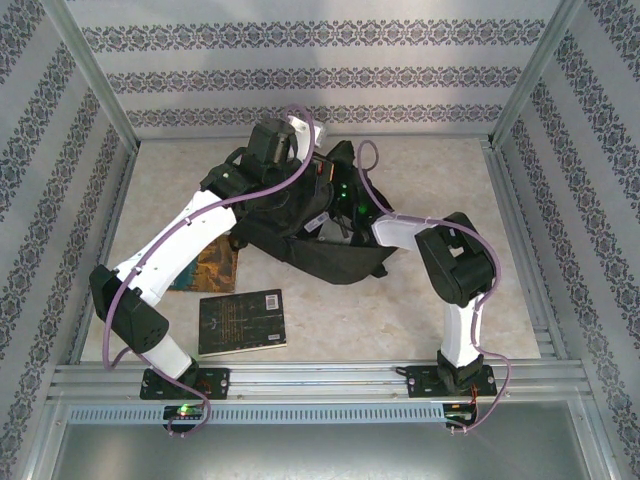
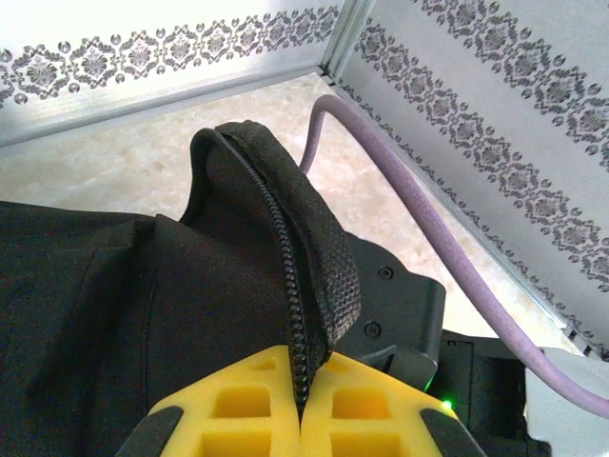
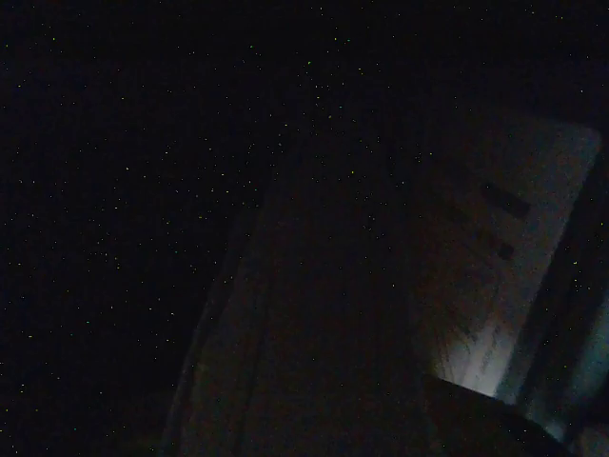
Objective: Pack the student bag
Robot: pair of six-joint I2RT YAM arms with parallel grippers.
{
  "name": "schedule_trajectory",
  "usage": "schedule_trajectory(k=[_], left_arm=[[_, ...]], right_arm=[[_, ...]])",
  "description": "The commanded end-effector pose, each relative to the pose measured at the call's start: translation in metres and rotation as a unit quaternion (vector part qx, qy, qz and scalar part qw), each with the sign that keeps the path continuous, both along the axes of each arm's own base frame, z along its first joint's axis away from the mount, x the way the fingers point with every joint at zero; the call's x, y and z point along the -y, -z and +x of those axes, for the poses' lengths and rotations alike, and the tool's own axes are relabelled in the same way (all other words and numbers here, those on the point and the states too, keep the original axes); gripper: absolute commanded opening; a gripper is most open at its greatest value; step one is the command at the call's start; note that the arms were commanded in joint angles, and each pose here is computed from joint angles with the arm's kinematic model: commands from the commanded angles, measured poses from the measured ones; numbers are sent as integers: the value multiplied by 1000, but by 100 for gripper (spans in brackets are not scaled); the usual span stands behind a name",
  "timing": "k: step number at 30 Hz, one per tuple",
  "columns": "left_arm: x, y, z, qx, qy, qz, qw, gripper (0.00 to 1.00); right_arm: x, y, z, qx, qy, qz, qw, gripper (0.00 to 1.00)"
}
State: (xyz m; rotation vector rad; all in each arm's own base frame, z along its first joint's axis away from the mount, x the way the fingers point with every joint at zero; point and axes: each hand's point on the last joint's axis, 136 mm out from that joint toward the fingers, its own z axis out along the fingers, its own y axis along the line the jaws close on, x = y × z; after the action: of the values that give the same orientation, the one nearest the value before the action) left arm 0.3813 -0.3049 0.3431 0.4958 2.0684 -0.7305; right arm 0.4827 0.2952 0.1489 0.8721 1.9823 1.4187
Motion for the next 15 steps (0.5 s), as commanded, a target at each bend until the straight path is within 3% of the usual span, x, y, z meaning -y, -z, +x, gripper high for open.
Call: schedule_trajectory(k=[1,7,12,15], left_arm=[[15,-46,4,51,17,-77,996,0],[39,-21,12,14,21,-76,997,0],[36,0,34,0,-25,-50,998,0],[40,6,46,-3,-36,-48,998,0]], right_arm=[[30,-51,24,89,41,16,995,32],[65,-33,27,79,59,-7,995,33],[82,-18,15,41,37,-34,998,65],[94,-18,-2,32,30,-47,998,70]])
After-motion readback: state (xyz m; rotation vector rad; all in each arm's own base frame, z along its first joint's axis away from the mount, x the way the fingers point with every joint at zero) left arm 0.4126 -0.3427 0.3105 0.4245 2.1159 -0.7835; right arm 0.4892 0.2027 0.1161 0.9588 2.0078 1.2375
